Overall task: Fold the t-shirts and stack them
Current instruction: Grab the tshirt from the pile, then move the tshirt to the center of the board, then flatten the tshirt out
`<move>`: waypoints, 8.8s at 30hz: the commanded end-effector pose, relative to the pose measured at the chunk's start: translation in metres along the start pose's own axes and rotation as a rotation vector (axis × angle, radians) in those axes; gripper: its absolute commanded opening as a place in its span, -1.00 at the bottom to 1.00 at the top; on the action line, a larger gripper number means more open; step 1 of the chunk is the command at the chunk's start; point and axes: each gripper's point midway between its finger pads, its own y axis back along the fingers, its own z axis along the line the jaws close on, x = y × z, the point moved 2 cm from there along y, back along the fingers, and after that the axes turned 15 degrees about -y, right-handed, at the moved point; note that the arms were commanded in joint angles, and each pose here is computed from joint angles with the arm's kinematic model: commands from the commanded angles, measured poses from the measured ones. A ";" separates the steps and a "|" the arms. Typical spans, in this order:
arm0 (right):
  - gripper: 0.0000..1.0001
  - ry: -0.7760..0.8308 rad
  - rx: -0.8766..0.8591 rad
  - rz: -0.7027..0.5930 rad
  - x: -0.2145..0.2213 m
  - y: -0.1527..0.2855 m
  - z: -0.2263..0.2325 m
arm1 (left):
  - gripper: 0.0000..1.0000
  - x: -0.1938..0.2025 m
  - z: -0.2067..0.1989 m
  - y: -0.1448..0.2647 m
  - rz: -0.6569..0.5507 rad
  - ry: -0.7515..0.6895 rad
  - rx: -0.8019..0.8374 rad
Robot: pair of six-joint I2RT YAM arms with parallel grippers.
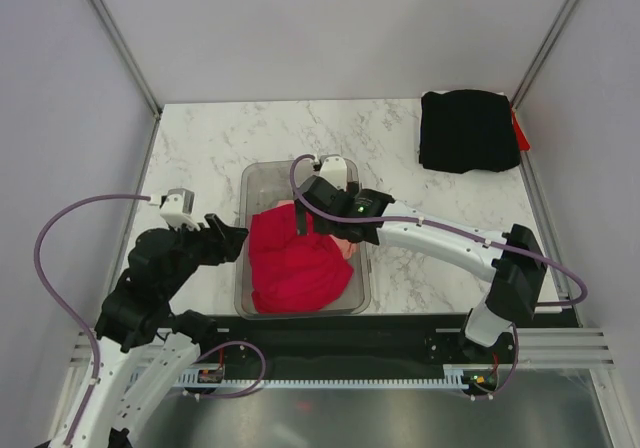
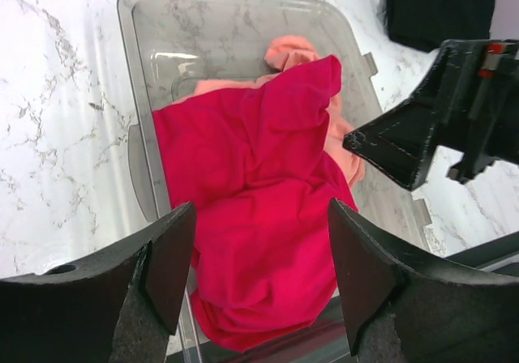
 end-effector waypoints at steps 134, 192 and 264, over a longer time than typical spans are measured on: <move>-1.00 -0.358 -0.783 -1.361 -0.322 0.517 -0.106 | -0.59 0.105 -0.235 -0.250 0.619 -0.085 0.296; 0.96 -0.428 -0.051 -0.346 -0.138 0.062 -0.142 | 0.98 0.025 -0.029 0.033 0.215 0.283 -0.127; 0.64 0.206 0.139 0.281 0.219 -0.020 -0.040 | 0.87 0.056 0.005 0.038 0.203 0.245 -0.215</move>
